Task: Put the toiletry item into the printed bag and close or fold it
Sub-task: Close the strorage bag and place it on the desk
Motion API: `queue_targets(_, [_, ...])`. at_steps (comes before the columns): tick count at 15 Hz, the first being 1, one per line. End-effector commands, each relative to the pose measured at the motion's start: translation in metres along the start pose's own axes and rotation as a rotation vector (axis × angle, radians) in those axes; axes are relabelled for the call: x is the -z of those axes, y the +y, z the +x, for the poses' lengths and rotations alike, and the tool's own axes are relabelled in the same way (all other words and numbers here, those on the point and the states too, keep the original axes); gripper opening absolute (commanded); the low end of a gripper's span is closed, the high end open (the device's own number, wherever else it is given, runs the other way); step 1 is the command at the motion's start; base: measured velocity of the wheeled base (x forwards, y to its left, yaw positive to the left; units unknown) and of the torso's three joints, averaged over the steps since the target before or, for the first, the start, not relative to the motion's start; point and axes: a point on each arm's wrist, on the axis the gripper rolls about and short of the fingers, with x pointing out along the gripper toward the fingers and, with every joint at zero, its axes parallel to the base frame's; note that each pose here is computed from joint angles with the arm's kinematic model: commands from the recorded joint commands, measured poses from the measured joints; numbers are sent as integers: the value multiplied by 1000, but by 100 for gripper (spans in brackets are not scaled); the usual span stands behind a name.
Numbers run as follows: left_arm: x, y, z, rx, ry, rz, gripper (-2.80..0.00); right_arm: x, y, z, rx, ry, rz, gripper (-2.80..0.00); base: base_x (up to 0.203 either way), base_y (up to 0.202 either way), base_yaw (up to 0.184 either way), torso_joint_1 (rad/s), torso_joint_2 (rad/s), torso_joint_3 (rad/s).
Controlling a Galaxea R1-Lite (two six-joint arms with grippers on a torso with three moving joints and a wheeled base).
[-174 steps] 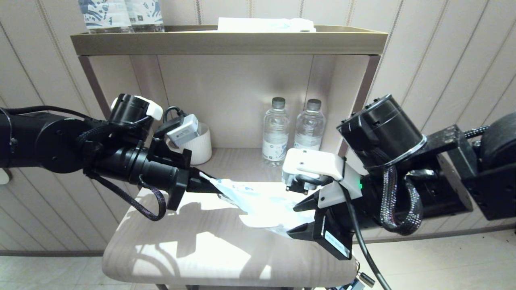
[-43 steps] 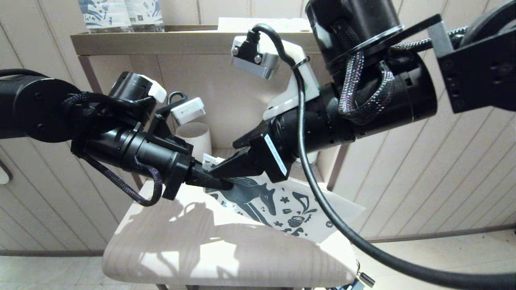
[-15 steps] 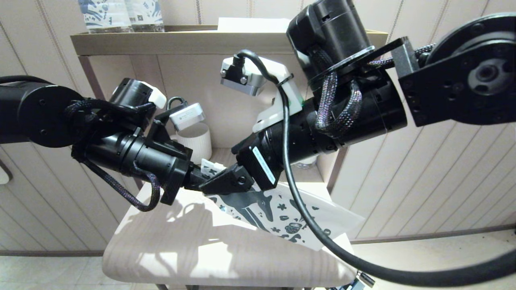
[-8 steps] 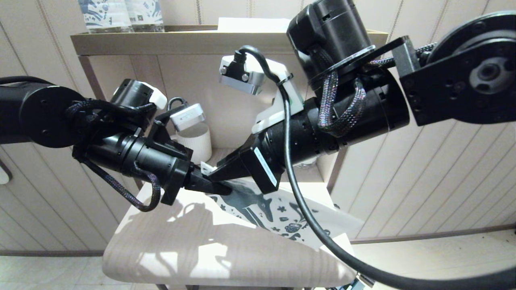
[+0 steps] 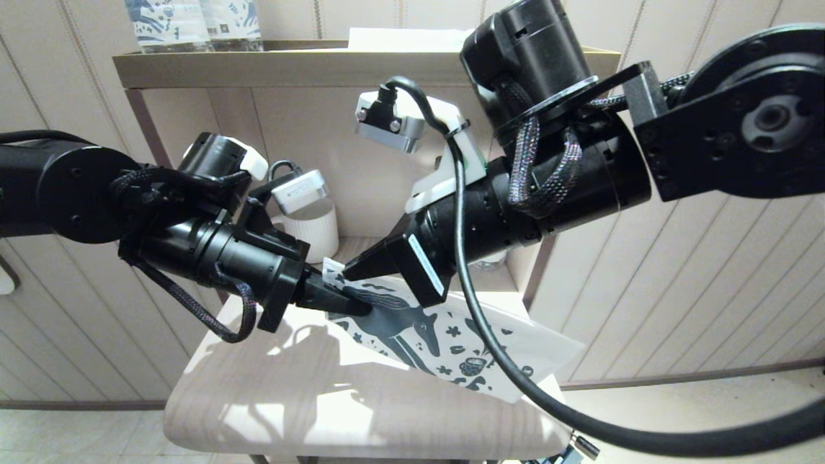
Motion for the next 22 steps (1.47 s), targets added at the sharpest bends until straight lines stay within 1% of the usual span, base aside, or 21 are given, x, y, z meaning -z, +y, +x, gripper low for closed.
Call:
queue_targets(1, [-2,0,-2,-1,-7,1,-280,-2,0,-4,23,-2,-4,-280,0,0,0,0,0,0])
queue_targets(3, [-5,-1,-4,-9,-10,4,-280,-4,1,-7,110,2,-17,-280,0,0,0,0,0,0])
queue_targets(4, [-10,-3,-7,-19,-10,3,-280,-6,-1,-5,179,-7,-26,-280,0,0,0,0,0,0])
queue_targets(5, [-14,-5,-11,-30,4,-7,-280,-7,-1,-3,189,-16,-34,-280,0,0,0,0,0,0])
queue_targets(7, [-21,-13,-19,-37,43,-22,-280,-8,-1,-2,187,-20,-36,-280,0,0,0,0,0,0])
queue_targets(8, [-23,-16,-22,-32,61,-8,-280,-8,-1,-2,179,-22,-39,-280,0,0,0,0,0,0])
queue_targets(12, [-19,-15,-24,-38,83,-17,-280,-9,0,-3,126,-35,-40,-280,0,0,0,0,0,0])
queue_targets(14, [-13,-12,-20,-46,66,10,-280,-9,2,-4,97,-42,-37,-280,0,0,0,0,0,0])
queue_targets(16, [-8,-8,-15,-59,23,74,-280,-9,4,-8,86,-42,-37,-280,0,0,0,0,0,0])
queue_targets(17, [-7,-8,-11,-51,16,89,-280,-10,4,-8,79,-45,-38,-280,0,0,0,0,0,0])
queue_targets(19, [-8,-10,-10,-44,14,96,-280,-8,3,-8,64,-40,-32,-280,0,0,0,0,0,0])
queue_targets(22, [-12,-20,-16,-30,-20,129,-280,-8,1,-7,50,-45,-29,-280,0,0,0,0,0,0])
